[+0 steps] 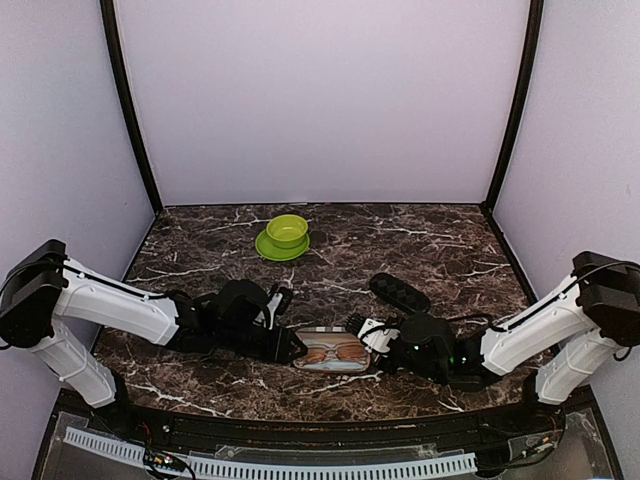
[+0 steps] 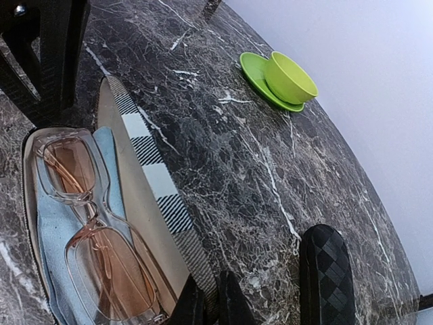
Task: Organize the sunglasses
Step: Adjust the sunglasses in the sunglasses case.
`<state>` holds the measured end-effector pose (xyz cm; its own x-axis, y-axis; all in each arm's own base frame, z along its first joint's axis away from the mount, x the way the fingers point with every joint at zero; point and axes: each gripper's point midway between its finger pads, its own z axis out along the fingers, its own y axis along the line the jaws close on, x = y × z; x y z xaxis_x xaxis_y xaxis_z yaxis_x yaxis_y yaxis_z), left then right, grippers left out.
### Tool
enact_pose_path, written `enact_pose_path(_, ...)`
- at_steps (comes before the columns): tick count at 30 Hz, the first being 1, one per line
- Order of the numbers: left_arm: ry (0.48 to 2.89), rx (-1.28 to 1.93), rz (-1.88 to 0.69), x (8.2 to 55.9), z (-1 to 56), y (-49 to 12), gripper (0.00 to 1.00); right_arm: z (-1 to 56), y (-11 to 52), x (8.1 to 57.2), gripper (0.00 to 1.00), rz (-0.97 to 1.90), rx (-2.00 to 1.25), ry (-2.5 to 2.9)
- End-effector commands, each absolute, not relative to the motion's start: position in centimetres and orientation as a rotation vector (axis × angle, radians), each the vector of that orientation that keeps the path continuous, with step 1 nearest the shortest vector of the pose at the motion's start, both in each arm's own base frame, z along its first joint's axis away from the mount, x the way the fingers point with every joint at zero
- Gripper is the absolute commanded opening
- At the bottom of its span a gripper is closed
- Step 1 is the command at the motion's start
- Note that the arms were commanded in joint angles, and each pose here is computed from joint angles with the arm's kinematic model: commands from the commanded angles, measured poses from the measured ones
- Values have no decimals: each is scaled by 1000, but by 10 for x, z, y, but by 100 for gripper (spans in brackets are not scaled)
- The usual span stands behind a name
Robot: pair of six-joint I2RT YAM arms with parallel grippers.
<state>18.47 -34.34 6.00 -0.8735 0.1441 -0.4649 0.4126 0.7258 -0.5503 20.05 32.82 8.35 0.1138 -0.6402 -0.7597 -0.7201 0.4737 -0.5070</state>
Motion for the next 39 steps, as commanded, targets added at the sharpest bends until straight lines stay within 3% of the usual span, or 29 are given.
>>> enact_pose_path(1,2484,530,-884,191,68,-346,39,96,339,201,6,118,-1183,1546)
enact_pose_path(19,1755,1317,-1000,150,107,-413,53,97,341,198,2,168,-1173,1554)
enact_pose_path(24,1712,1449,-961,150,99,-425,60,96,341,198,1,176,-1171,1558)
enact_pose_path(29,1664,1532,-894,150,92,-424,74,96,340,198,0,177,-1171,1560)
enact_pose_path(39,1568,1709,-820,144,79,-422,79,96,341,199,0,178,-1165,1566)
